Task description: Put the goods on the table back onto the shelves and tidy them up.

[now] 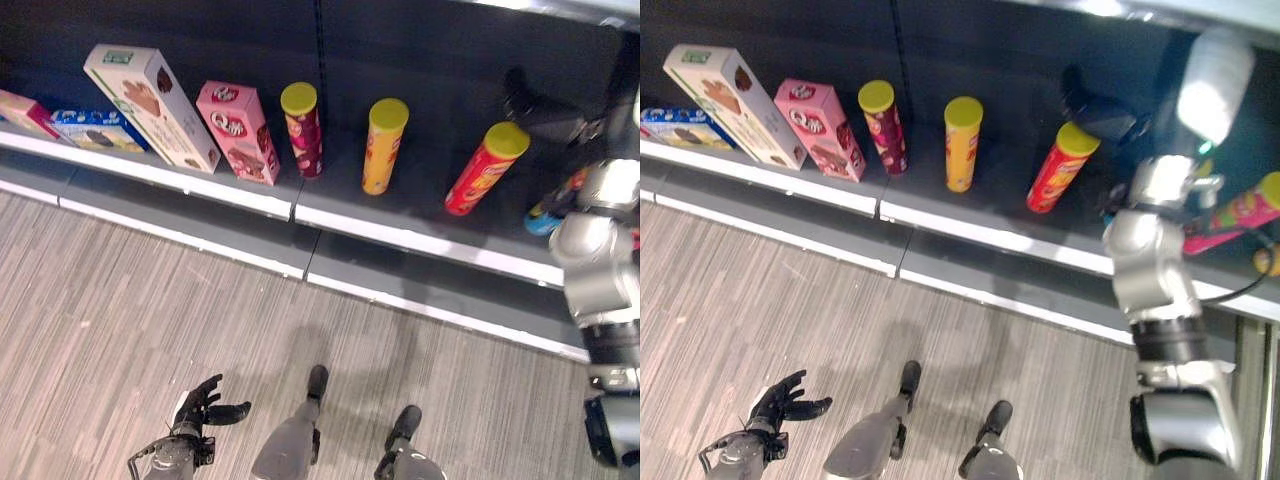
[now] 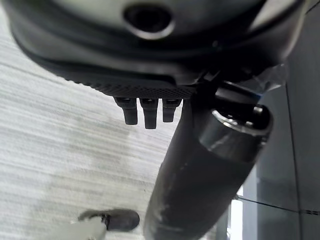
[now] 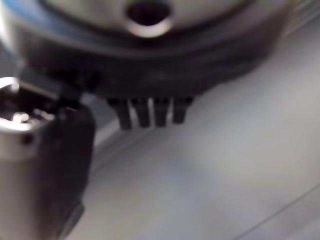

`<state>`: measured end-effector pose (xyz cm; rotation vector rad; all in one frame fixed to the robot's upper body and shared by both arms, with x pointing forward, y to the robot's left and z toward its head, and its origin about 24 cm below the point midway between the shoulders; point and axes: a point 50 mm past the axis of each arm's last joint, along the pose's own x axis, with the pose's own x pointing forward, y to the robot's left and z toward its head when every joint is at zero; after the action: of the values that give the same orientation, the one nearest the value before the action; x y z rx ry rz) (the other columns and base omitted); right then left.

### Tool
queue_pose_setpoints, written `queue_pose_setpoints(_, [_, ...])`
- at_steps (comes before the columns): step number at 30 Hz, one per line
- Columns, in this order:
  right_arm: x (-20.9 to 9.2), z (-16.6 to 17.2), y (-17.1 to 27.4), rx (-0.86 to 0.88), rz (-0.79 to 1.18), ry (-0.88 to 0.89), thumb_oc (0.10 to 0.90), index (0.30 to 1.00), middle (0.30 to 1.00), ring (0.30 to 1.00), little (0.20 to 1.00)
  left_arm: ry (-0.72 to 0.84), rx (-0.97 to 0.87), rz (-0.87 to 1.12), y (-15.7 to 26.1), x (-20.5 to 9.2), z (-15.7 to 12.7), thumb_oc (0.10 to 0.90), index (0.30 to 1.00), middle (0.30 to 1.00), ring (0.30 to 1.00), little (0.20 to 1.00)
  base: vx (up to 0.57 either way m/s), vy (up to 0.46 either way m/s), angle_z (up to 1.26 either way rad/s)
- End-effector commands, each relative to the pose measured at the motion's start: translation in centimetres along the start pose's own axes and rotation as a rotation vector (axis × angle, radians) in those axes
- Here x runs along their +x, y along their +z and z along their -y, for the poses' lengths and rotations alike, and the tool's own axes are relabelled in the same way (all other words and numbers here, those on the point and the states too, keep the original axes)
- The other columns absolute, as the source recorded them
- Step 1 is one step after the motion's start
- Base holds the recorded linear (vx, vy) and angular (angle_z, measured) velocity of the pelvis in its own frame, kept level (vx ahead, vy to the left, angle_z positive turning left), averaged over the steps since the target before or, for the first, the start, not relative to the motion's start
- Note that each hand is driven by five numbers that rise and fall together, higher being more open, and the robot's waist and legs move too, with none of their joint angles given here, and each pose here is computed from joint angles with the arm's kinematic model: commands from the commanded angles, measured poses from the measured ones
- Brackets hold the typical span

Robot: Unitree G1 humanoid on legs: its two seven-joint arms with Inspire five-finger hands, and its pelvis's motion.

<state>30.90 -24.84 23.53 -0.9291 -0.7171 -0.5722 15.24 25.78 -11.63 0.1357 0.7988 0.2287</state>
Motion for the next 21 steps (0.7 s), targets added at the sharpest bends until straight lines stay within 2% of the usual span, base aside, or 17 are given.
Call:
queue_pose_setpoints(1, [-0.8,1.4,1.5,0.168,0.091,-0.007,0.8,0.9,0.9,0.9,0.9,0.085,0.064,-0.135,-3.8,-1.3,-2.6,0.8,0.9,0.9,0.9,0.9,0.09,-0.025,-0.14])
queue_pose_setpoints(3, [-3.0,1.8,1.5,0.265,0.079,0.035,0.8,0.9,0.9,0.9,0.9,0.104,0.039,-0.17,-4.7,-1.7,-2.9,0.8,0.9,0.9,0.9,0.9,0.09,-0.009,-0.23])
queue_pose_setpoints(6, [-4.4,2.4,1.6,0.356,0.071,0.06,0.8,0.9,0.9,0.9,0.9,0.106,0.033,-0.186,-5.2,-1.9,-2.9,0.8,0.9,0.9,0.9,0.9,0.06,0.007,-0.24])
queue_pose_setpoints(9, [-6.8,3.0,1.2,0.67,0.005,0.157,0.8,0.9,0.9,0.9,0.9,0.116,-0.009,-0.205,-6.0,-2.4,-3.2,0.8,0.9,0.9,0.9,0.9,0.05,0.014,-0.29])
queue_pose_setpoints(13, [-11.5,1.1,-1.1,1.08,-0.253,0.314,0.8,0.9,0.9,0.9,0.9,0.149,-0.054,-0.274,-7.2,-2.7,-4.1,0.8,0.9,0.9,0.9,0.9,0.05,0.02,-0.39])
queue_pose_setpoints(14, [-14.2,0.4,-2.4,1.055,-0.378,0.457,0.8,0.9,0.9,0.9,0.9,0.139,-0.064,-0.284,-7.5,-2.8,-4.2,0.8,0.9,0.9,0.9,0.9,0.05,0.023,-0.42])
queue_pose_setpoints(15, [-16.4,-0.3,-3.3,1.08,-0.49,0.52,0.8,0.9,0.9,0.9,0.9,0.134,-0.06,-0.284,-7.6,-2.9,-4.3,0.8,0.9,0.9,0.9,0.9,0.05,0.033,-0.32])
queue_pose_setpoints(16, [-19.8,-0.9,-5.4,0.938,-0.653,0.597,0.8,0.9,0.9,0.9,0.9,0.118,-0.067,-0.278,-7.6,-2.9,-4.2,0.8,0.9,0.9,0.9,0.9,0.03,0.022,-0.23])
queue_pose_setpoints(17, [-19.8,-0.9,-5.4,0.938,-0.653,0.597,0.8,0.9,0.9,0.9,0.9,0.118,-0.067,-0.279,-7.6,-2.9,-4.2,0.8,0.9,0.9,0.9,0.9,0.04,0.029,-0.14])
queue_pose_setpoints(21, [-27.6,-3.2,-7.2,0.941,-1.02,0.598,0.8,0.9,0.9,0.9,0.9,0.164,-0.077,-0.312,-8.0,-3.0,-4.8,0.8,0.9,0.9,0.9,0.9,0.04,0.018,-0.33])
